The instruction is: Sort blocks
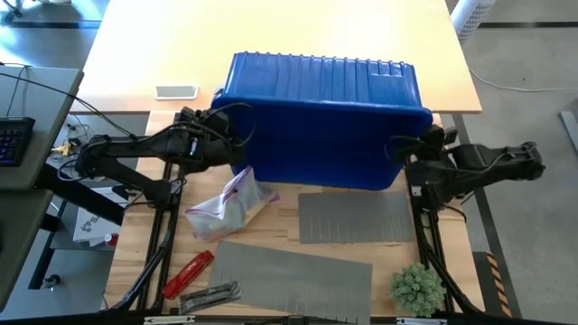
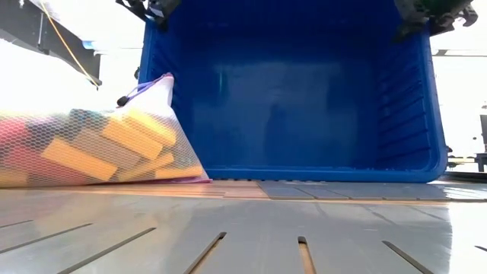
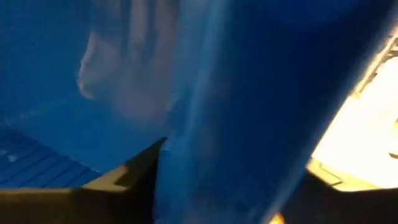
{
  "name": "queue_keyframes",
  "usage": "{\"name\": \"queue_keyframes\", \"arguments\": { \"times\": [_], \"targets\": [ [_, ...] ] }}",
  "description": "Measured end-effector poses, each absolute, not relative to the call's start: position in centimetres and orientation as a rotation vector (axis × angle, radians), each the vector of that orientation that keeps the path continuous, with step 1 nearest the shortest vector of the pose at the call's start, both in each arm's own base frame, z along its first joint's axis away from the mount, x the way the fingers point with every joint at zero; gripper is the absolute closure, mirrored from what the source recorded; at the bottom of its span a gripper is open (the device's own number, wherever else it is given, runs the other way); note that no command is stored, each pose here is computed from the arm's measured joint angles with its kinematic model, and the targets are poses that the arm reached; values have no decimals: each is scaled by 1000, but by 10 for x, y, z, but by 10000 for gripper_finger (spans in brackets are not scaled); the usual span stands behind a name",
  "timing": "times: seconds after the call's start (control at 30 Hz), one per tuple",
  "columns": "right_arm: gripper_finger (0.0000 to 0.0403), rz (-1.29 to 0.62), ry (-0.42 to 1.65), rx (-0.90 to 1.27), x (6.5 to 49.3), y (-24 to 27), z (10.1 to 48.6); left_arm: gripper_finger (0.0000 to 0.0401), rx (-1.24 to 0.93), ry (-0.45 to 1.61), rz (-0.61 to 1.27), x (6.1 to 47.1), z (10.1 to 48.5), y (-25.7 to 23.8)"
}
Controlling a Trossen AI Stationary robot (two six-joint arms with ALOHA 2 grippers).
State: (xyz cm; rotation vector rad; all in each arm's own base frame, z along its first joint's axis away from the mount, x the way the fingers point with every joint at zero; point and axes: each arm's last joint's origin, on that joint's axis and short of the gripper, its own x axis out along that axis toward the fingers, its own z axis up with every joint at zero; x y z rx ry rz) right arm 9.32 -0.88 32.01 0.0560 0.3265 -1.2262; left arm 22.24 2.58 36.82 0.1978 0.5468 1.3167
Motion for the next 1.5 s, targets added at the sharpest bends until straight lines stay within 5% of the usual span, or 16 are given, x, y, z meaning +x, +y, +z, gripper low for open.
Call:
{"name": "queue_keyframes", "arguments": {
  "times": [0.3,0.5,0.8,1.5],
  "targets": [
    [343,-1269,273,106,116,-30,346,213,201,593,1297,230,373,47],
    [345,-1297,239,90,115,-48,375,289,99,507,1288,231,398,64],
    [352,-1211,256,191,115,-70,399,287,-10,556,1147,217,420,83],
    [341,-1264,333,240,163,-177,370,275,-79,584,1262,186,432,144]
  ]
}}
